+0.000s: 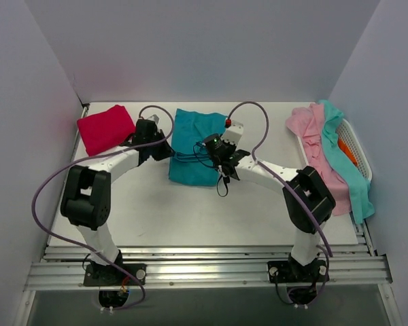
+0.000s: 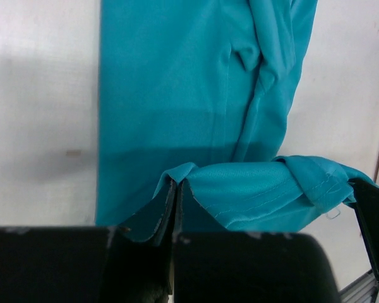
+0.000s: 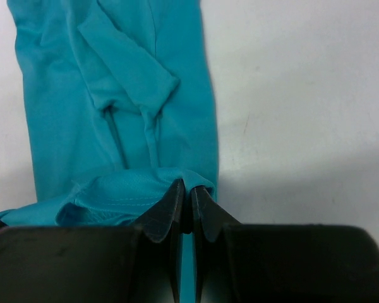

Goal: Fold and stack the t-shirts
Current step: Fold the folded rectangular tshirt in 1/3 of the way

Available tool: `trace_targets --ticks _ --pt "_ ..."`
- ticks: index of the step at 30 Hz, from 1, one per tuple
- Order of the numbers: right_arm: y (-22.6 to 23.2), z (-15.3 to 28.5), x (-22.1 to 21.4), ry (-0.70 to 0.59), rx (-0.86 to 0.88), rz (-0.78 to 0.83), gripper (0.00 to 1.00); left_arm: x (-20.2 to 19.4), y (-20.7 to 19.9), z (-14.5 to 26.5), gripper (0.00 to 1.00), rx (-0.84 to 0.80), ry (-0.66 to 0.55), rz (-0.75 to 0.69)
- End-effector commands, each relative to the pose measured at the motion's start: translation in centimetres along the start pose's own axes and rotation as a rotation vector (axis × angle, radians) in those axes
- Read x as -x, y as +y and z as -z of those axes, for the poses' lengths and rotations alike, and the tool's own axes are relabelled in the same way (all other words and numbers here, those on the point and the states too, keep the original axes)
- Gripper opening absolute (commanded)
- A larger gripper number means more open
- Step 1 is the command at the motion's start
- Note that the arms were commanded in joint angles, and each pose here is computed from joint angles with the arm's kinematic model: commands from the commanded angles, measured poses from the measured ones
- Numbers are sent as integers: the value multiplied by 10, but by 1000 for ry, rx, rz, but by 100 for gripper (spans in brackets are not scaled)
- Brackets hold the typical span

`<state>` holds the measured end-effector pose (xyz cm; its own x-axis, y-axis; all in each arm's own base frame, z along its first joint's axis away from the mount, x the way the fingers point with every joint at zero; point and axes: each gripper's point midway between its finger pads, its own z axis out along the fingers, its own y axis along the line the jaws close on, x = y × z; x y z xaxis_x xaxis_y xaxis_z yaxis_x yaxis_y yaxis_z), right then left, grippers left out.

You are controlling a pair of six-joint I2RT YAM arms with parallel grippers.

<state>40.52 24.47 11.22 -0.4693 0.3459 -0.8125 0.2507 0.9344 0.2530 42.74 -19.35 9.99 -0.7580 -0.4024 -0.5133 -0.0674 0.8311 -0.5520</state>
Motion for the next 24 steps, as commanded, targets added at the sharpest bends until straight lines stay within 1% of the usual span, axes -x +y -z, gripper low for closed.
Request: trace_targets --ticks 1,2,3,4,5,6,7,8,9,12,13,15,16,17,18,19,20,21,22,24 --pt "-4 -36 25 -30 -49 -2 0 44 -10 -32 2 -112 -32 -19" --pt "-7 -51 17 -8 -70 16 0 50 -11 -40 2 -136 -26 -17" --pt "-6 -59 18 -3 -74 21 0 60 -6 -49 2 -146 -27 -9" --pt "3 -67 31 -16 -66 5 0 73 -7 -67 8 -162 -21 -2" --pt "-5 -83 26 3 -100 10 3 78 -13 -72 15 -210 3 0" --pt "-4 -88 30 4 -100 17 16 84 -13 -78 28 -228 12 17" --pt "-1 -97 40 -9 -100 7 70 98 -18 -83 65 -274 14 37" --pt "0 -98 45 -16 -102 6 99 106 -21 -84 78 -301 2 30" --pt "2 -100 51 -23 -96 25 100 118 -22 -83 94 -325 -23 43" --pt "5 -96 81 -68 -72 2 100 148 -39 -67 94 -373 -78 31" --pt "6 -93 87 -75 -64 8 100 160 -45 -56 94 -381 -111 22" --pt "4 -78 105 -106 -65 0 100 174 -49 -42 94 -364 -157 11" --pt "3 -72 112 -121 -65 -6 100 183 -57 -25 94 -369 -191 -1" --pt "3 -58 125 -148 -51 -25 100 185 -58 -17 94 -359 -210 -6" --pt "-5 -55 118 -145 -61 -22 100 174 -47 -16 94 -328 -205 0" --pt "-8 -49 121 -154 -60 -30 100 183 -54 7 94 -323 -269 -15" --pt "-9 -35 130 -173 -41 -59 100 180 -52 13 94 -317 -289 -16" --pt "-19 -34 116 -150 -49 -51 100 160 -36 10 94 -285 -271 3" --pt "-19 -28 111 -144 -37 -57 100 162 -40 29 94 -282 -310 -4" --pt "-20 -9 111 -157 -5 -90 100 145 -33 34 94 -267 -316 -9"
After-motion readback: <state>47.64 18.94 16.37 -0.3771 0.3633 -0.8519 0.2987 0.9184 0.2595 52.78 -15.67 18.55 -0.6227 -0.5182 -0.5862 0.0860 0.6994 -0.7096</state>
